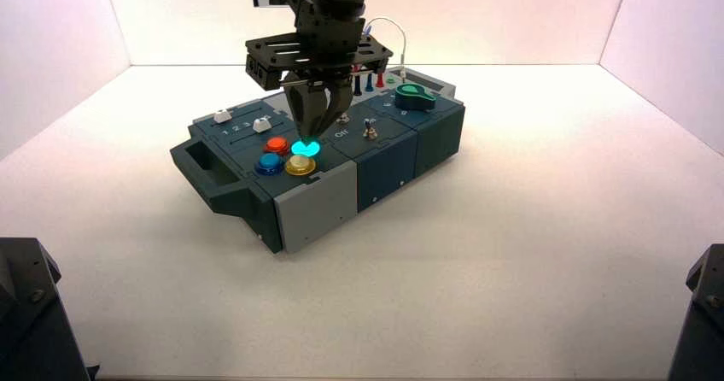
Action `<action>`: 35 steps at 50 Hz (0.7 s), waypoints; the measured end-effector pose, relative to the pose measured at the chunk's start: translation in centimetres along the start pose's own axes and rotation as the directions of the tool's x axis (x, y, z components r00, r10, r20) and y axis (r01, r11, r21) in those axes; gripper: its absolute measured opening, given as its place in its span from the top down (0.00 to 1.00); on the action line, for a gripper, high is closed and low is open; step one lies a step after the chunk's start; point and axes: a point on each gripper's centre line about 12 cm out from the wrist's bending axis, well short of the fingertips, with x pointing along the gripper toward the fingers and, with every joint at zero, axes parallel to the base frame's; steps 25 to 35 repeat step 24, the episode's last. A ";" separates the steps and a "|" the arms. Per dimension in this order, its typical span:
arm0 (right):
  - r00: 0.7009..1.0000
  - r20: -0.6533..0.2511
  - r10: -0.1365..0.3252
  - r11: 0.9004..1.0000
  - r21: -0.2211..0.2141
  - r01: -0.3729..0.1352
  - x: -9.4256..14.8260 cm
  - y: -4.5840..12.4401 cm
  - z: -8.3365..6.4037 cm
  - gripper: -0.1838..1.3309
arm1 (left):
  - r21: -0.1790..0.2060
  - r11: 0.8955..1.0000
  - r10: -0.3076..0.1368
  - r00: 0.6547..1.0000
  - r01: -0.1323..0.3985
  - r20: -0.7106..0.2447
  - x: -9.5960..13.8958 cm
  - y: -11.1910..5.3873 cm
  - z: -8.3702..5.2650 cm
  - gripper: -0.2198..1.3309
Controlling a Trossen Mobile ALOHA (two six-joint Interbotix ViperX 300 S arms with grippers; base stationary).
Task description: Push the green button with the right gripper.
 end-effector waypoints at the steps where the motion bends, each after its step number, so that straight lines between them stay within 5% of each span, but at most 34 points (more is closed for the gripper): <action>1: 1.000 -0.002 0.000 1.000 0.000 0.000 -0.1 0.0 0.0 0.97 | -0.002 1.000 0.000 1.000 0.000 0.000 0.0 0.0 0.0 0.96; 35: 1.000 0.015 0.006 1.000 -0.001 -0.006 -2.0 0.1 -0.2 0.97 | 0.001 1.000 0.000 1.000 0.000 -0.002 0.0 0.0 0.0 0.96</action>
